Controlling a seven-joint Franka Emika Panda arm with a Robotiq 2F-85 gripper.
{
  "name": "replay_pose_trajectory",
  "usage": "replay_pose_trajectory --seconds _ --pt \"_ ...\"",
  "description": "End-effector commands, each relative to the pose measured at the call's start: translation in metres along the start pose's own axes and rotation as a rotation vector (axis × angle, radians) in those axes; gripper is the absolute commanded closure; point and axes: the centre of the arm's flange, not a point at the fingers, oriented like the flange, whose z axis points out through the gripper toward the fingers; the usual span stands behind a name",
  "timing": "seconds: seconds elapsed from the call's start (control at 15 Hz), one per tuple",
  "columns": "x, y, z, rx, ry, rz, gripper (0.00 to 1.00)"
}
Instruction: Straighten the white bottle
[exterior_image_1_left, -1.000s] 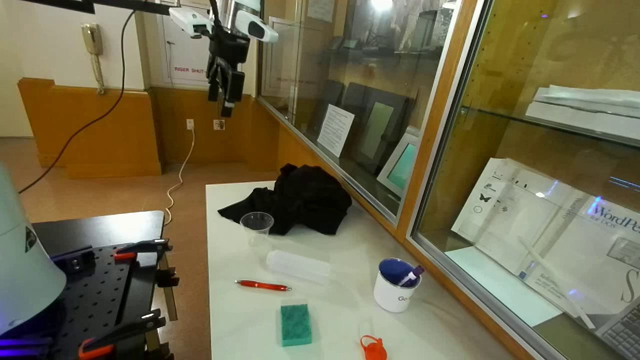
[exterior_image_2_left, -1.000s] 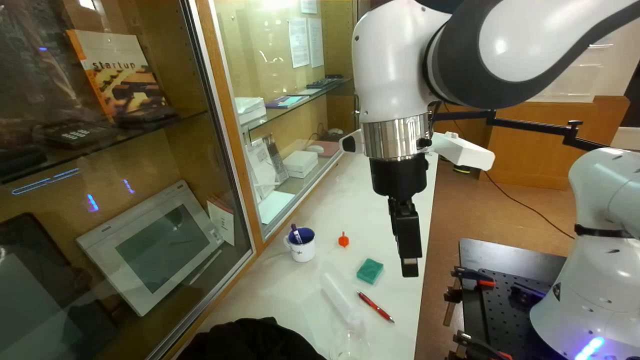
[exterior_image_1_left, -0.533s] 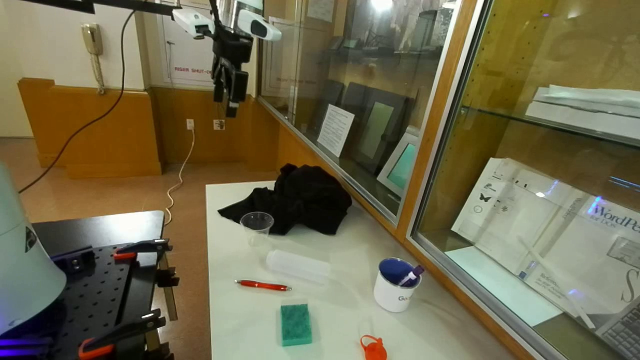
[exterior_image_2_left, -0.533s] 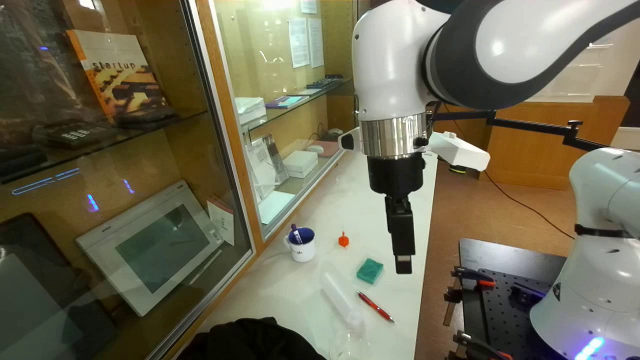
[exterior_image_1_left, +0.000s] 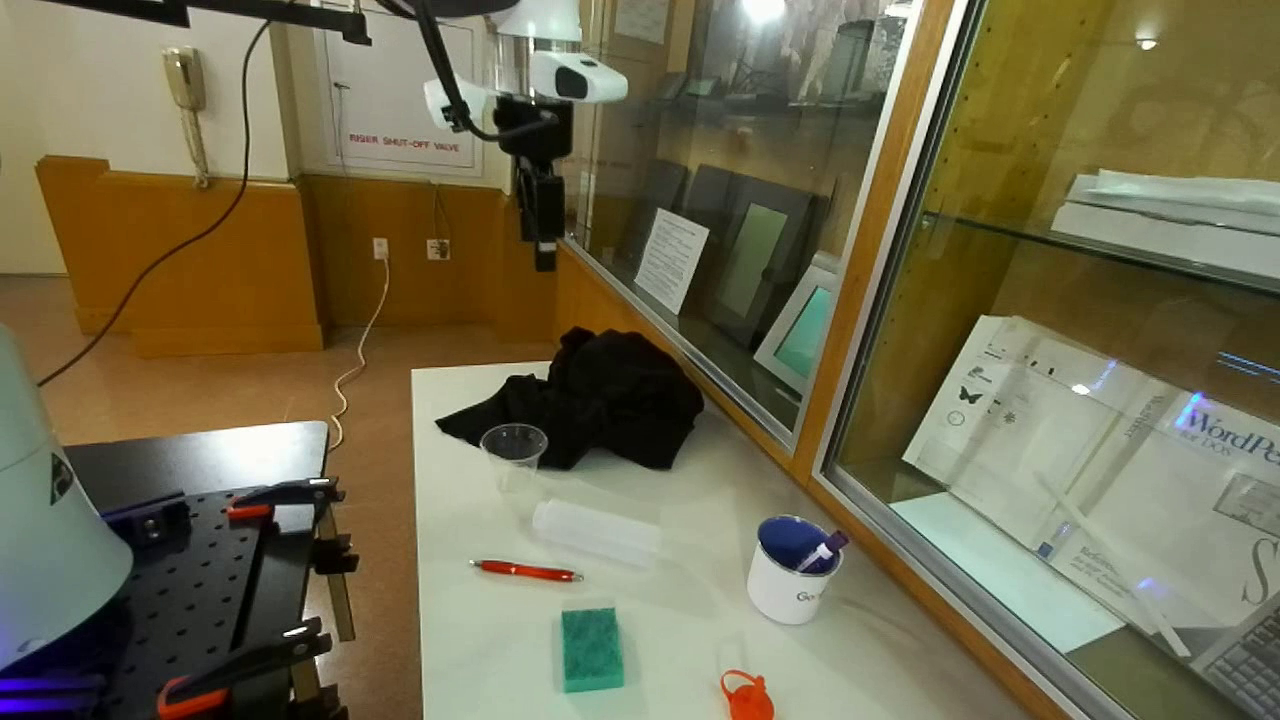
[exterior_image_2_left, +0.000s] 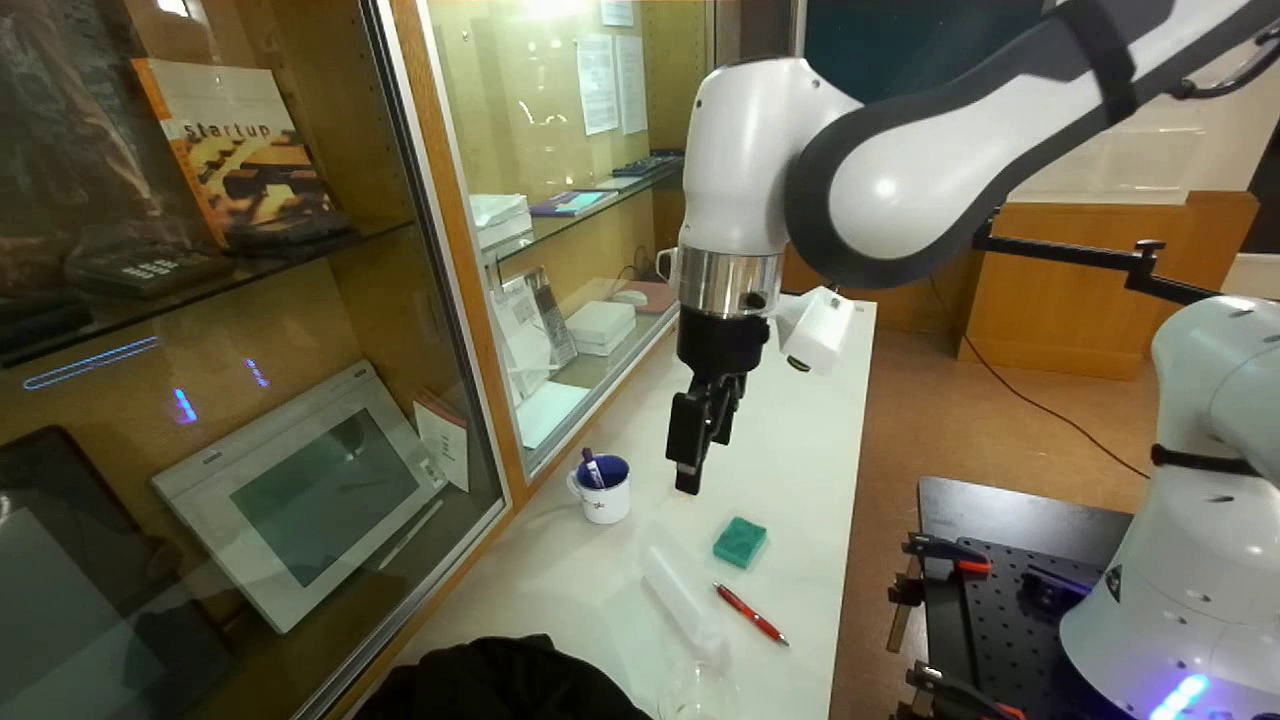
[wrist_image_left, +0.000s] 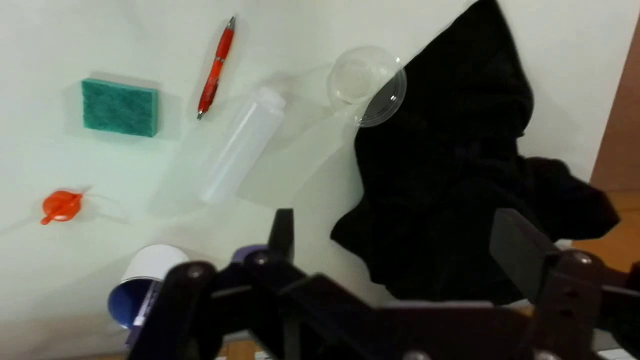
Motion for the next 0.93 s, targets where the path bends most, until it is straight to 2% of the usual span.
replay_pose_trajectory --seconds 0.0,0.27,0.53,0.87 --pt "0.025 0.034 0.042 -0.06 0.037 0.155 0.0" --pt "0.038 0.075 0.095 -0.108 0.042 0.288 0.0" --pt "0.037 0.108 0.147 -0.128 0.035 0.376 0.0" --pt "0.025 0.129 0.214 -0.13 0.038 0.445 0.0"
